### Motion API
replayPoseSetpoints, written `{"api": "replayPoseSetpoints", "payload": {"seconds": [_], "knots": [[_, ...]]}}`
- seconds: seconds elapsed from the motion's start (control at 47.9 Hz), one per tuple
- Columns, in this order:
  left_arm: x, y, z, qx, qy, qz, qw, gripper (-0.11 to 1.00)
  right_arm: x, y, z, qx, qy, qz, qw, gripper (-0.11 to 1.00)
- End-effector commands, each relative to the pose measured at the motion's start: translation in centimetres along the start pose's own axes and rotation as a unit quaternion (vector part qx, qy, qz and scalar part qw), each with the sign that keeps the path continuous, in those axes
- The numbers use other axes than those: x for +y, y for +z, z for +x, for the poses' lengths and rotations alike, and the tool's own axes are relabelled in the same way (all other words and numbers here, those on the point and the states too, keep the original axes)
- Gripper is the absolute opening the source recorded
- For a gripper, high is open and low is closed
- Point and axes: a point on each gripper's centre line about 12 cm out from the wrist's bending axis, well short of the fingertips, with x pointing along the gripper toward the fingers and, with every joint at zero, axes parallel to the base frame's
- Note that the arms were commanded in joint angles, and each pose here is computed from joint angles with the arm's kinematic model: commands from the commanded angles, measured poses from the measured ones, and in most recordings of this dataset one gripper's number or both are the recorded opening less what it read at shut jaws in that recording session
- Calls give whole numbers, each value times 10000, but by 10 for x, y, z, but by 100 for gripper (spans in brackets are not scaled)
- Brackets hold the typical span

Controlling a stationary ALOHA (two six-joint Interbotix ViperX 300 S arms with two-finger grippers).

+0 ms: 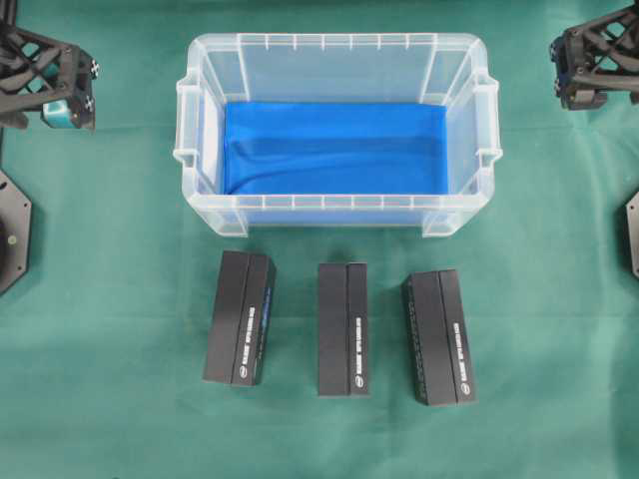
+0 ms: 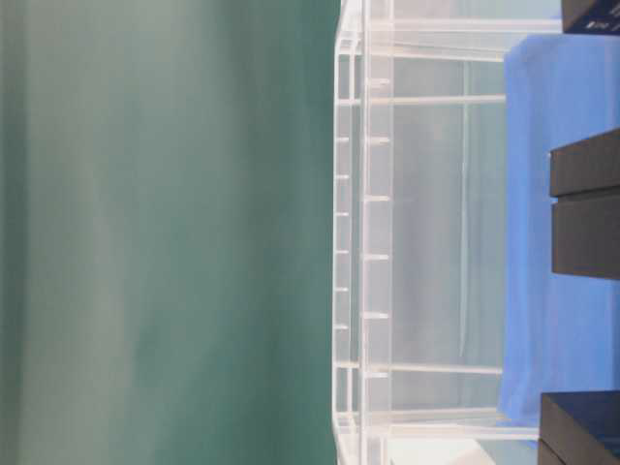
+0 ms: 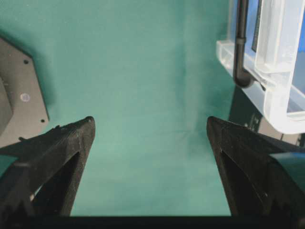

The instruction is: Take out the box from the case.

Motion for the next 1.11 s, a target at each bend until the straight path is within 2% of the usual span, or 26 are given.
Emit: {"api": "replayPoseSetpoints", "payload": {"seconds": [0.0,1.087], "knots": [[-3,1,-10,-61,-157,-12,9999,96,0,1,-6,-26,118,23,9999,91],[-4,2,-12,-74,-193,-28,9998,96,0,2,-6,-33,116,23,9999,91]]}}
